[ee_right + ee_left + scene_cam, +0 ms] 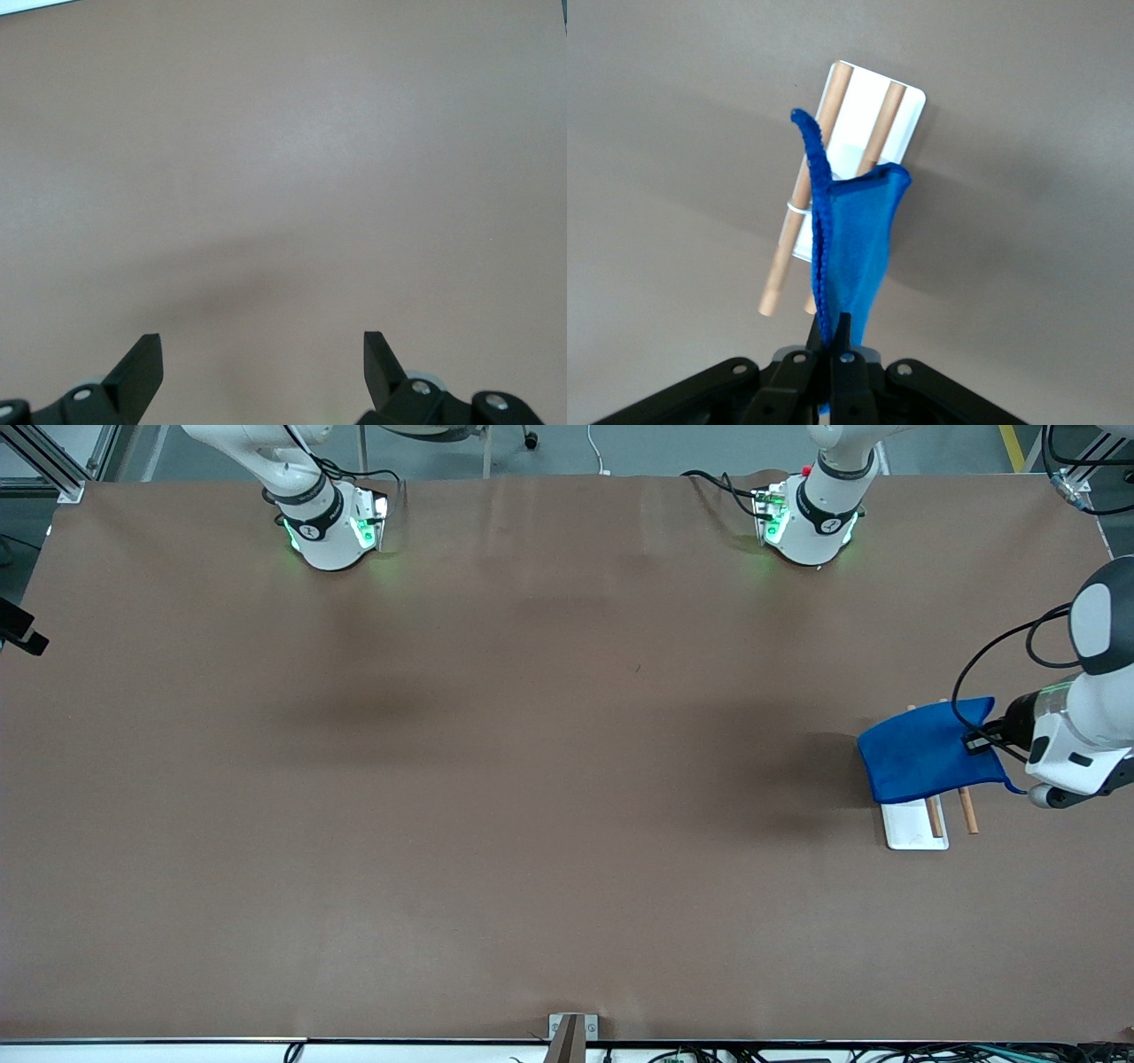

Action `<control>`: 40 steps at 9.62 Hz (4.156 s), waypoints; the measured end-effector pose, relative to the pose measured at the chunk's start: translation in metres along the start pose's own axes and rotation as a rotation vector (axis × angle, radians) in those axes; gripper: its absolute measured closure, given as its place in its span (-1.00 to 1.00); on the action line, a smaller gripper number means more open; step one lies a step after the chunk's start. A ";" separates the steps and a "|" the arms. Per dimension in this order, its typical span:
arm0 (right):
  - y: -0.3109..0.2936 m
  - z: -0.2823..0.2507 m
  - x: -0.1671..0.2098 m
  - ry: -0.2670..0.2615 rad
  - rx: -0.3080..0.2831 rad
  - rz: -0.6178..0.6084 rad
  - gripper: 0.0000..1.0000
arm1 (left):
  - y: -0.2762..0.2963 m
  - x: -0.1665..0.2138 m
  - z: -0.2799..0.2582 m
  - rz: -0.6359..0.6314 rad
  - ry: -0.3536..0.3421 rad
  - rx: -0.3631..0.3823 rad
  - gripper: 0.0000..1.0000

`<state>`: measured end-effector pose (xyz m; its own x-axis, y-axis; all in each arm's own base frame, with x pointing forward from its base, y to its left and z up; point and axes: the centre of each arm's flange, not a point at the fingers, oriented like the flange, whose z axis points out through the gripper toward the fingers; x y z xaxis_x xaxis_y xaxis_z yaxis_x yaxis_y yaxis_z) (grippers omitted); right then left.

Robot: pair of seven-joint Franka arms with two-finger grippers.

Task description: Right arm passes towel to left arm to hang

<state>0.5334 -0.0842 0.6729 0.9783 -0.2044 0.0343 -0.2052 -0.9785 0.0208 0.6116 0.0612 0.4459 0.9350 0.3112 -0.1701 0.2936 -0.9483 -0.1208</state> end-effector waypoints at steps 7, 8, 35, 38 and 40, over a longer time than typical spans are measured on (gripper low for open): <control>0.000 0.000 0.002 0.003 -0.019 -0.001 -1.00 | -0.068 0.039 0.040 0.068 0.031 -0.043 0.94; 0.000 0.000 0.002 0.003 -0.019 -0.001 -1.00 | -0.074 0.044 0.049 0.073 0.032 -0.050 0.93; -0.003 0.002 -0.004 -0.045 0.000 0.007 -1.00 | 0.016 -0.060 -0.178 0.228 0.137 -0.058 -1.00; -0.002 0.002 -0.004 -0.046 -0.001 0.009 -1.00 | 0.034 -0.092 -0.219 0.263 0.203 -0.050 -1.00; -0.002 0.002 -0.004 -0.046 -0.001 0.010 -1.00 | 0.042 -0.099 -0.224 0.320 0.214 -0.044 -1.00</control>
<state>0.5295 -0.0818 0.6706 0.9766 -0.2148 -0.0118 -0.2146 -0.9765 0.0212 0.5758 -0.0238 0.6771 0.9997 -0.0168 0.0159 -0.0159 -0.9985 -0.0515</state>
